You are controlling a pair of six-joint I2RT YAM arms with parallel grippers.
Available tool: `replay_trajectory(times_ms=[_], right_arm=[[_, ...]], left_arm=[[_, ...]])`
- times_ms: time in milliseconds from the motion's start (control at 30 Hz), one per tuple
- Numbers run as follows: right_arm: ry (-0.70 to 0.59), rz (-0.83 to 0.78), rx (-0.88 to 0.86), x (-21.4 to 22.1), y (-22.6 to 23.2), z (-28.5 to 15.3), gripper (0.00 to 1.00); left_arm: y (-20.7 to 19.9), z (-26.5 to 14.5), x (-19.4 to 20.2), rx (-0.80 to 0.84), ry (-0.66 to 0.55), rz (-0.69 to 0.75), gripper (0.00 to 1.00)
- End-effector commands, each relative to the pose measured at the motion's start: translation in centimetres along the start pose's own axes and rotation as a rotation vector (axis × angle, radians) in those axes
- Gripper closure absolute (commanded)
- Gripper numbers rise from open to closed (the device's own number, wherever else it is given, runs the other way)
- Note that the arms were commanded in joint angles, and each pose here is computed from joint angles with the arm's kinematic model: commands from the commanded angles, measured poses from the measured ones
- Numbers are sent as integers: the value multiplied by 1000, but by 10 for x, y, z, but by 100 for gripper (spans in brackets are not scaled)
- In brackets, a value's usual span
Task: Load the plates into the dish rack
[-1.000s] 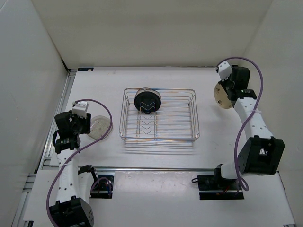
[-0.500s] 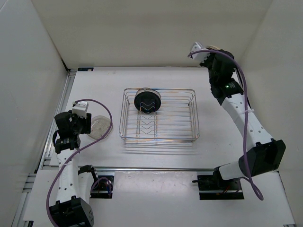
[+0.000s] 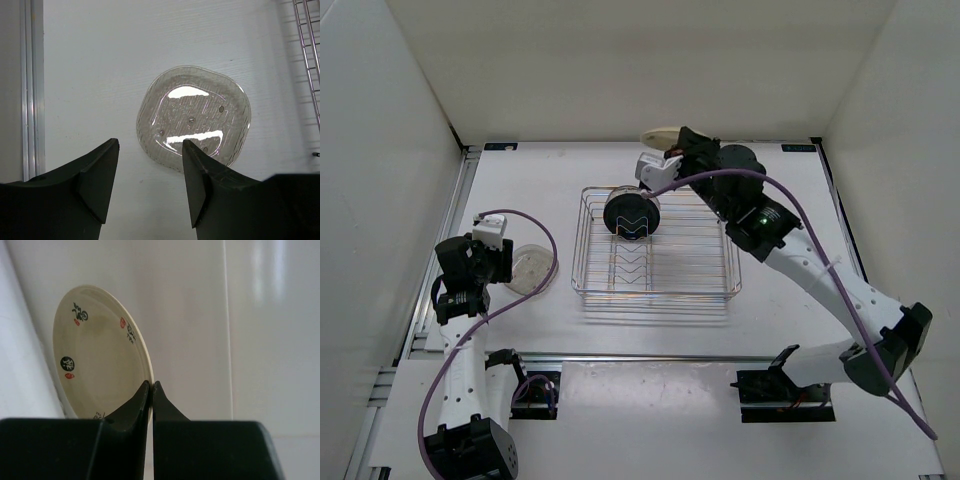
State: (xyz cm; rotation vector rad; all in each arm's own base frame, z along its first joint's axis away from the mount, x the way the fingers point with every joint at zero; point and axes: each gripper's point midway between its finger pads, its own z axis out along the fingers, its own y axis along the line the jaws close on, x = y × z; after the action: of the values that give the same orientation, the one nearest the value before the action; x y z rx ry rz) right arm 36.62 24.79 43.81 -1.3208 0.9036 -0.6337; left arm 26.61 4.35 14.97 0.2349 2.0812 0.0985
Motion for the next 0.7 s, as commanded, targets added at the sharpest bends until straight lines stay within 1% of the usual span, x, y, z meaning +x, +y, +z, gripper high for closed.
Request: replay_trajectory(times_ms=[0, 67, 167, 300, 333, 400, 467, 567, 667], right_arm=[[-118, 76, 0, -25, -8, -22, 100], [-171, 138, -67, -37, 7, -27, 100], [-196, 216, -173, -44, 35, -33, 100], [-184, 283, -229, -44, 53, -35, 100], [-204, 301, -251, -48, 57, -36, 100], [-204, 344, -283, -51, 64, -36, 100], [-211, 370, -328, -54, 77, -33, 100], [-186, 424, -391, -52, 99, -27, 100], [-186, 452, -427, -56, 111, -20, 100]], left_arm=[[-1, -4, -7, 9, -27, -7, 36], [-1, -4, -7, 9, -27, -7, 36], [-1, -5, -9, 6, -35, -5, 36], [-2, -4, -5, 9, -27, -7, 36], [-2, -4, -5, 9, -27, -7, 36], [-4, -3, -1, 12, -19, -10, 36], [-4, -3, -1, 13, -19, -10, 36], [-4, -3, -1, 13, -19, -10, 36], [-3, -5, -3, 9, -27, -7, 36]])
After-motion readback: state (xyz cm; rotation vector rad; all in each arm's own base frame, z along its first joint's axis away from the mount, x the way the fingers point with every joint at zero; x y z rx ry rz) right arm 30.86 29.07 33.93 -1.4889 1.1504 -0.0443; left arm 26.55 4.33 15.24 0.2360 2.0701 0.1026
